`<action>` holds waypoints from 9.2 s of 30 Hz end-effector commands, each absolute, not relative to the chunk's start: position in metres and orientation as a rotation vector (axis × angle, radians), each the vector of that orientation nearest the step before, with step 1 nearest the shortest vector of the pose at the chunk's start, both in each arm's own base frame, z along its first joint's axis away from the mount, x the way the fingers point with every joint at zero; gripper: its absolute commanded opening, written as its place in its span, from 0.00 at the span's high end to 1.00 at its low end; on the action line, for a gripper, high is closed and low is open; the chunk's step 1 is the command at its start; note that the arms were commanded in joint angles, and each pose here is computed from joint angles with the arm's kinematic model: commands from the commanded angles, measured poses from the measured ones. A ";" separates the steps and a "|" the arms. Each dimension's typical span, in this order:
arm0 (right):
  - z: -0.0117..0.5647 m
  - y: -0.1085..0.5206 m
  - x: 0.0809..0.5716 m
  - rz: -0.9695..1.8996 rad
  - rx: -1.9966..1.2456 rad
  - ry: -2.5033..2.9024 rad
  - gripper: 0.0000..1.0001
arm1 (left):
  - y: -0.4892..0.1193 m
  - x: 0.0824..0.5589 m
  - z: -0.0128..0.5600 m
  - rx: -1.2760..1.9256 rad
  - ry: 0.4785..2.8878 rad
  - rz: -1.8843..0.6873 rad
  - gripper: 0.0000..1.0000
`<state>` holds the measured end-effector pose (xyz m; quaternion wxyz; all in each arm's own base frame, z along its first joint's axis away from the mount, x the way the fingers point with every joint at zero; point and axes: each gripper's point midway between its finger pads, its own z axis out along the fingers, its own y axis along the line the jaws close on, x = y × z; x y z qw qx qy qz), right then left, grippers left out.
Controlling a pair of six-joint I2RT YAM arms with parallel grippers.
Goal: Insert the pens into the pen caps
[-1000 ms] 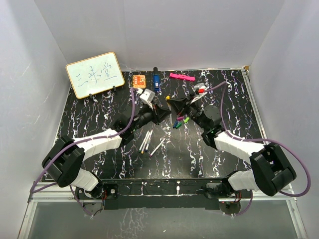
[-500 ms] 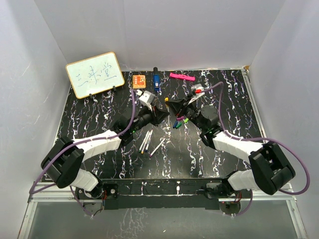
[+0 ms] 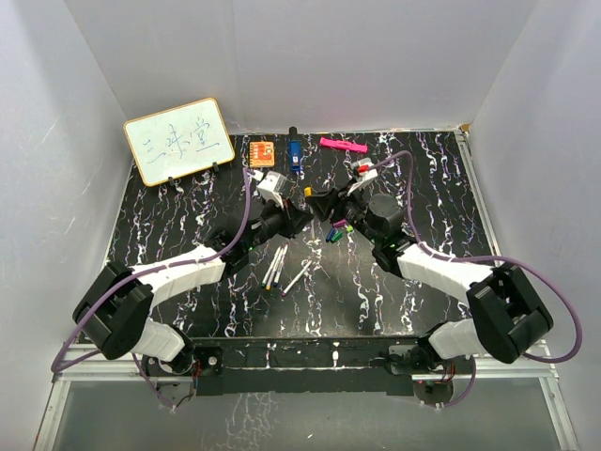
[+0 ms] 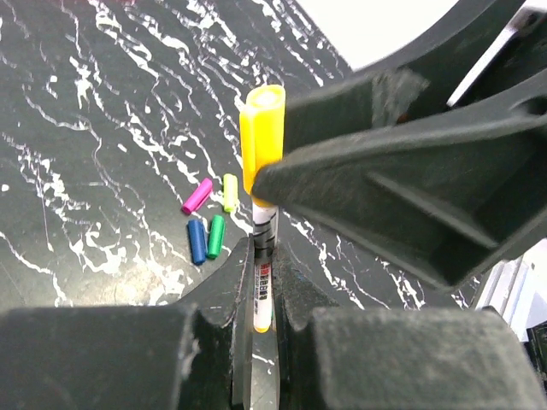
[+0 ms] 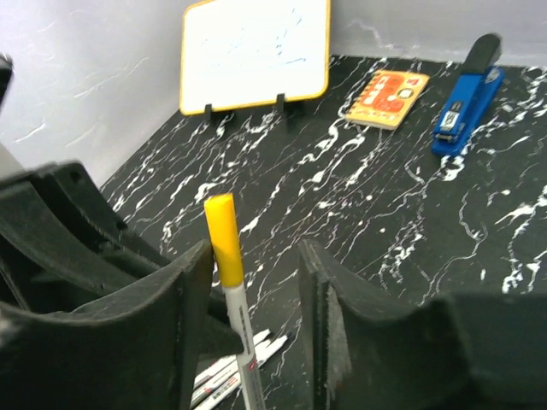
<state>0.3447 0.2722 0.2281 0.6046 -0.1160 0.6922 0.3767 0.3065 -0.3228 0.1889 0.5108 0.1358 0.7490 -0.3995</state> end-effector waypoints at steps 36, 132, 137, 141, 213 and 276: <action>0.234 0.231 0.388 0.572 -0.017 1.722 0.02 | -0.161 0.442 0.033 0.073 2.593 -0.201 1.00; 0.152 0.166 0.407 0.607 0.231 1.892 0.73 | -0.204 0.246 0.028 0.418 2.864 -0.174 0.61; 0.152 0.166 0.407 0.610 0.230 1.891 0.73 | -0.203 0.246 0.024 0.421 2.877 -0.159 0.62; 0.154 0.167 0.408 0.613 0.228 1.889 0.77 | -0.202 0.245 0.021 0.426 2.887 -0.148 0.64; 0.097 0.164 0.385 0.322 0.263 2.214 0.73 | -0.202 0.282 0.054 0.514 2.799 0.021 1.00; 0.036 0.195 0.358 0.036 0.480 2.426 0.60 | -0.185 0.305 0.086 0.442 2.614 0.008 1.00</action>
